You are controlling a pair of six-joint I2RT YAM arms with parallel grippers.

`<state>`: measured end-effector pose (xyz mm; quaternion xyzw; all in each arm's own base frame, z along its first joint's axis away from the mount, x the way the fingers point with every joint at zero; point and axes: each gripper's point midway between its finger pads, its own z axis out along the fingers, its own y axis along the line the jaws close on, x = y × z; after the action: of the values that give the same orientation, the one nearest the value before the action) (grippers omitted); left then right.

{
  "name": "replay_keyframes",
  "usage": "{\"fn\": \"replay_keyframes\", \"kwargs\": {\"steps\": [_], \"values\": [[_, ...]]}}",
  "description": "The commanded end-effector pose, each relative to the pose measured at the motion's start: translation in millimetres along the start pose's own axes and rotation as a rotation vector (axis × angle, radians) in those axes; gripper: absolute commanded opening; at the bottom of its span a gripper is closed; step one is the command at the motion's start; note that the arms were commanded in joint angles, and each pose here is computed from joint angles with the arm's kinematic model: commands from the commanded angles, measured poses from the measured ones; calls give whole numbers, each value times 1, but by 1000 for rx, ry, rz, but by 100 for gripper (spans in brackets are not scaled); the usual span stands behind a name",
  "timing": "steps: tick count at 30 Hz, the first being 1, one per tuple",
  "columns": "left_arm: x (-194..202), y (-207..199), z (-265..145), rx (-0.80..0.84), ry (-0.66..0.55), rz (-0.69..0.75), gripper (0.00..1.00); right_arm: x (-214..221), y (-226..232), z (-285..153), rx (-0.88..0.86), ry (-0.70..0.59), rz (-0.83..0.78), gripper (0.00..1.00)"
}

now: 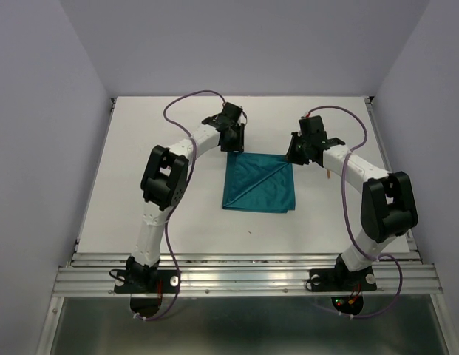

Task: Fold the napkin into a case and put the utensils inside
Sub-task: Smooth out the upper triangle-folded napkin at the center of the board.

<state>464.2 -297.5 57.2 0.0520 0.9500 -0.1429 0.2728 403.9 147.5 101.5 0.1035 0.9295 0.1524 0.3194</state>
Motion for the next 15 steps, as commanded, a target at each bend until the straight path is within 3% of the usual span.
{"fn": "replay_keyframes", "kwargs": {"steps": [1,11,15], "values": [[-15,-16,-6,72,-25,34,48,-7,4,-9,-5,-39,-1,17],[-6,-21,4,107,10,39,39,-4,2,-9,0,-33,1,17],[-8,-21,4,106,8,39,27,-4,2,-8,4,-32,2,17]]}}
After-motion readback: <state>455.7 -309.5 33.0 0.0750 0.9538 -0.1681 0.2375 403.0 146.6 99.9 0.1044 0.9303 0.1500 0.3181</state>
